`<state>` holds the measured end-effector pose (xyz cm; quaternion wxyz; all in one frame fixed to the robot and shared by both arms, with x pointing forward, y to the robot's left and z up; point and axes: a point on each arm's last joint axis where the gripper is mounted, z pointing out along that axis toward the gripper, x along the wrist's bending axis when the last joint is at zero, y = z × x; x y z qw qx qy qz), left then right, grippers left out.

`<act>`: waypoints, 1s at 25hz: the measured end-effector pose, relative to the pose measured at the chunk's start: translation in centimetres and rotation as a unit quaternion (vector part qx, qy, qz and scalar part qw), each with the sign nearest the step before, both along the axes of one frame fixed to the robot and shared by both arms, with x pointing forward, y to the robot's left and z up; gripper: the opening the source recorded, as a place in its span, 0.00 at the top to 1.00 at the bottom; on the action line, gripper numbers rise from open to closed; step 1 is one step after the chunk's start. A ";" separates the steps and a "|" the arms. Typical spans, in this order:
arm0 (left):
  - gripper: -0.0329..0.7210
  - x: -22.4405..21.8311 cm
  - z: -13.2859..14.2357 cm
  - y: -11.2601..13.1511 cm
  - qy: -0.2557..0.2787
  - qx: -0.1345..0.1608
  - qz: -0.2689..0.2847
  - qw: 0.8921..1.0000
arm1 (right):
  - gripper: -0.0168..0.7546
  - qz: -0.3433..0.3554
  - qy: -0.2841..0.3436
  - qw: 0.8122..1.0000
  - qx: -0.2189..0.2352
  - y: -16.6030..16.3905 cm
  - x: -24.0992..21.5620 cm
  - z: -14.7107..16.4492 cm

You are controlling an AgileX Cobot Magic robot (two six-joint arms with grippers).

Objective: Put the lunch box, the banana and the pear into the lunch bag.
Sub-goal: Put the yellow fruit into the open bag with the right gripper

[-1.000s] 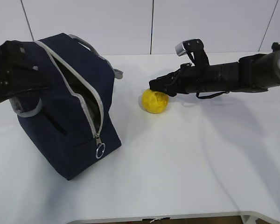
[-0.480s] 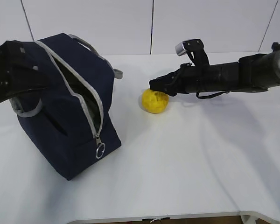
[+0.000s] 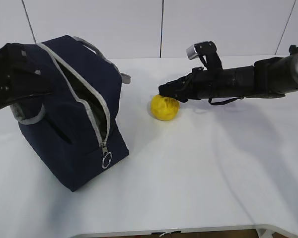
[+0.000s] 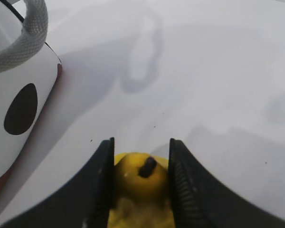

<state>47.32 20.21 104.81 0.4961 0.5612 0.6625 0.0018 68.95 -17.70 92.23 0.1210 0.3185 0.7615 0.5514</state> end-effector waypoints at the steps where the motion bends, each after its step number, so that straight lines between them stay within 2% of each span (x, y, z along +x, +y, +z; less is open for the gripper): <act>1: 0.95 0.0 0.0 0.0 0.000 0.000 0.000 1.000 | 0.62 0.001 0.000 1.000 -0.001 0.0 0.0 0.0; 16: 0.95 0.0 0.0 0.0 0.000 0.000 -0.001 1.000 | 0.62 0.006 -0.002 1.000 -0.003 0.0 -0.1 0.0; 25: 0.95 0.0 0.0 0.0 0.001 0.000 -0.001 1.000 | 0.62 0.016 -0.026 0.999 -0.013 0.1 -0.2 1.1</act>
